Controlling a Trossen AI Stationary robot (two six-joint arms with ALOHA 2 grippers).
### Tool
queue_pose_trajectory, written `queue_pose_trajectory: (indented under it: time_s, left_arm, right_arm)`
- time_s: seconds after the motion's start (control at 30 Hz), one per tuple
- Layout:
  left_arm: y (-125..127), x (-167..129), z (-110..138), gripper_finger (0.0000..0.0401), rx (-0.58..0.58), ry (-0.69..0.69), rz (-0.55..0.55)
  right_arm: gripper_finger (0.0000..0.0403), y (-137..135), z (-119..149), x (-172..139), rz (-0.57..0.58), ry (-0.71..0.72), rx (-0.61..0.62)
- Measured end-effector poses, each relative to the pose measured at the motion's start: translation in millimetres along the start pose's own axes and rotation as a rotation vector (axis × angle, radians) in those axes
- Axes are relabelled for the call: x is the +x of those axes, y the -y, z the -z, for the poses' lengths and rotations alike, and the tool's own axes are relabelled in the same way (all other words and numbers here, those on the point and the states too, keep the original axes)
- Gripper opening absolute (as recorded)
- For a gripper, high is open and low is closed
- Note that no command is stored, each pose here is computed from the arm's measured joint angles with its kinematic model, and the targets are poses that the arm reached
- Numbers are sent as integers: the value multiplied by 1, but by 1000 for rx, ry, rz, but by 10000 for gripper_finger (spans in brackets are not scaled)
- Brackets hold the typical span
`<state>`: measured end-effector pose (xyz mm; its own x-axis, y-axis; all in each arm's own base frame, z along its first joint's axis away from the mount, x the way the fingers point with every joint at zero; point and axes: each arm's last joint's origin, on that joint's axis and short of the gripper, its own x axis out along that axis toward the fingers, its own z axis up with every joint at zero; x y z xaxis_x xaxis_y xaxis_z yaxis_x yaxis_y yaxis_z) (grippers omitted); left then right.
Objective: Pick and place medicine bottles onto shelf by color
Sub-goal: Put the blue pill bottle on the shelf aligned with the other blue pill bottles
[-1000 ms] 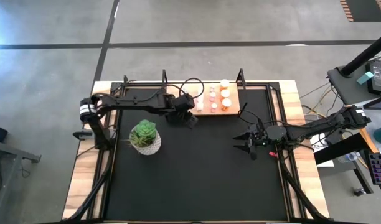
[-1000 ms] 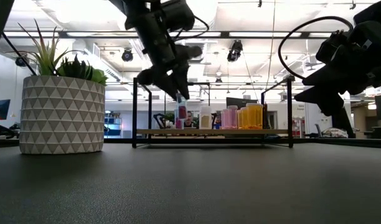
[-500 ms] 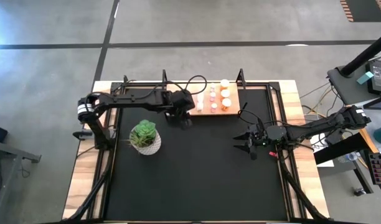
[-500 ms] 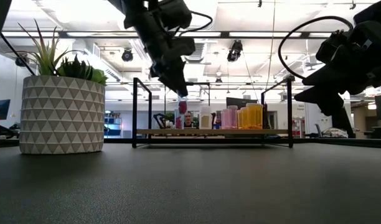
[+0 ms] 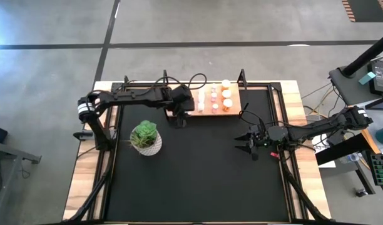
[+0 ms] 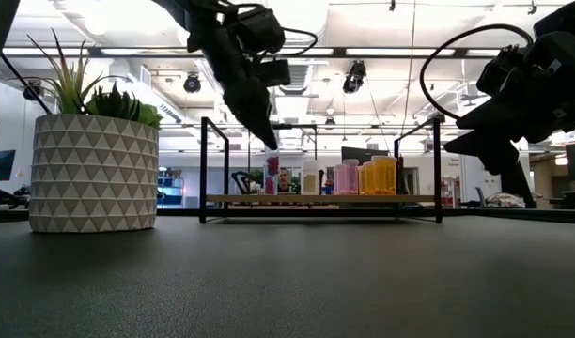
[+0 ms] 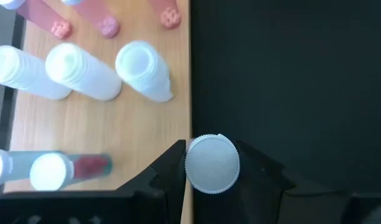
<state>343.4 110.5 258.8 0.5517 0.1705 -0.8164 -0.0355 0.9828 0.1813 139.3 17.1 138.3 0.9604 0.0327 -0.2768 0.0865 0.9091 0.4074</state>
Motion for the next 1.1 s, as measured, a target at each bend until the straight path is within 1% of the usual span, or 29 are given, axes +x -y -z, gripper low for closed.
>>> queue_pose_trajectory:
  time_s: [0.2, 0.4, 0.57, 0.77, 0.9, 1.1]
  left_arm:
    - [-6, 4, 9, 105, 52, -29, -4]
    - [-14, 5, 14, 105, 41, -41, -9]
    - [-22, 5, 18, 105, 80, -43, -6]
    - [-29, 5, 21, 105, 71, -38, 3]
    - [-30, 15, 24, 105, 62, -60, 36]
    - [-31, 21, 22, 105, 60, -57, 46]
  right_arm:
    - [212, 0, 0, 0, 0, 0, 0]
    - [212, 0, 0, 0, 0, 0, 0]
    - [212, 0, 0, 0, 0, 0, 0]
    - [212, 0, 0, 0, 0, 0, 0]
    - [212, 0, 0, 0, 0, 0, 0]
    - [212, 0, 0, 0, 0, -1, 0]
